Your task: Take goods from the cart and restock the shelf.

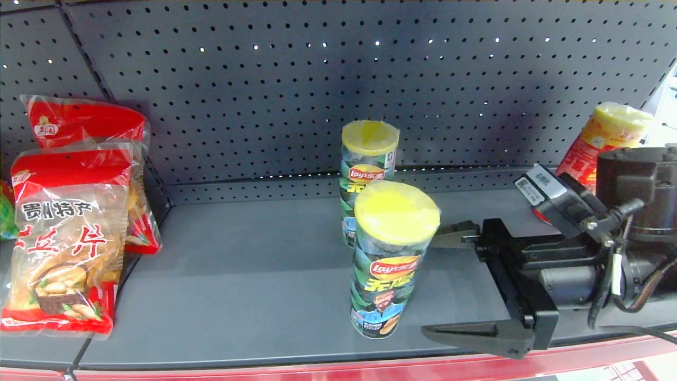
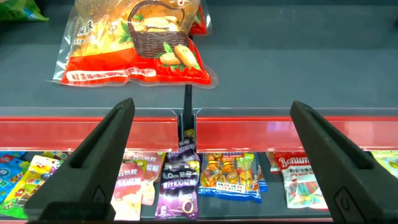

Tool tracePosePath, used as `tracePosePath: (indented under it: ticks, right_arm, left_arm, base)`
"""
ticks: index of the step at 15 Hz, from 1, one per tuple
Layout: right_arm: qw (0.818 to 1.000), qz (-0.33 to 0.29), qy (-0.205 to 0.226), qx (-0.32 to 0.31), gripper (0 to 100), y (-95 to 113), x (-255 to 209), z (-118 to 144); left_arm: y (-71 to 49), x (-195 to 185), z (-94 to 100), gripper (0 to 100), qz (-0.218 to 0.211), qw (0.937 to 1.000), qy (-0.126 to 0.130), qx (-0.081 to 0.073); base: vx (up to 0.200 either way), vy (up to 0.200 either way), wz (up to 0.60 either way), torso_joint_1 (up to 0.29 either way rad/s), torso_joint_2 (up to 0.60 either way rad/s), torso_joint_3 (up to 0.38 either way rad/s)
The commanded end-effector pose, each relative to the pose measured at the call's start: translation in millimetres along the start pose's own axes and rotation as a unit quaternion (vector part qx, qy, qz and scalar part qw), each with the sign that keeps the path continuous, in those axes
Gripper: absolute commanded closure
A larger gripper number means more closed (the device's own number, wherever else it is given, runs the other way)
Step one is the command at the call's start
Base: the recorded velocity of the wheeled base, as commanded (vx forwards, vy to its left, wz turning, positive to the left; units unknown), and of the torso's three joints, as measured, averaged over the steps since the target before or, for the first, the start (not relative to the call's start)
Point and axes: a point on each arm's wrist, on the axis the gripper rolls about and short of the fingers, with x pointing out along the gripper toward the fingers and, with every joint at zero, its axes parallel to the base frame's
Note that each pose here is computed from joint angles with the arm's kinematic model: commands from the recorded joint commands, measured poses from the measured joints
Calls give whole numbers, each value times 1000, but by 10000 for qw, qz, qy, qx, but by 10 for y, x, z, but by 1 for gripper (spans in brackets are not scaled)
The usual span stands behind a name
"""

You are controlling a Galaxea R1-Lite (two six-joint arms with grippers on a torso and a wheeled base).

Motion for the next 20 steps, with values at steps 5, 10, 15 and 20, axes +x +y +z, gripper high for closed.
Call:
tracePosePath:
  ticks: [5,10,15,20]
  right_arm:
    - [9999,122,-57,-86,0,31,25,38]
    - [9999,119,-67,-97,0,79,-18,34]
    - [9999,124,-2,-15,0,95,-19,-16]
    - [9980,-430,260,377,0,-38,-136,-200]
  left_arm:
    - [0,0,4,0,3,10000,-2,-8]
    - [0,1,-1,0,-4,10000,6,-7]
    - [0,1,-1,0,4,10000,5,-7]
    - [0,0,4,0,3,10000,-2,-8]
  base:
    - [0,0,0,0,0,0]
    - [0,0,0,0,0,0]
    - [0,0,0,0,0,0]
    - [0,0,0,0,0,0]
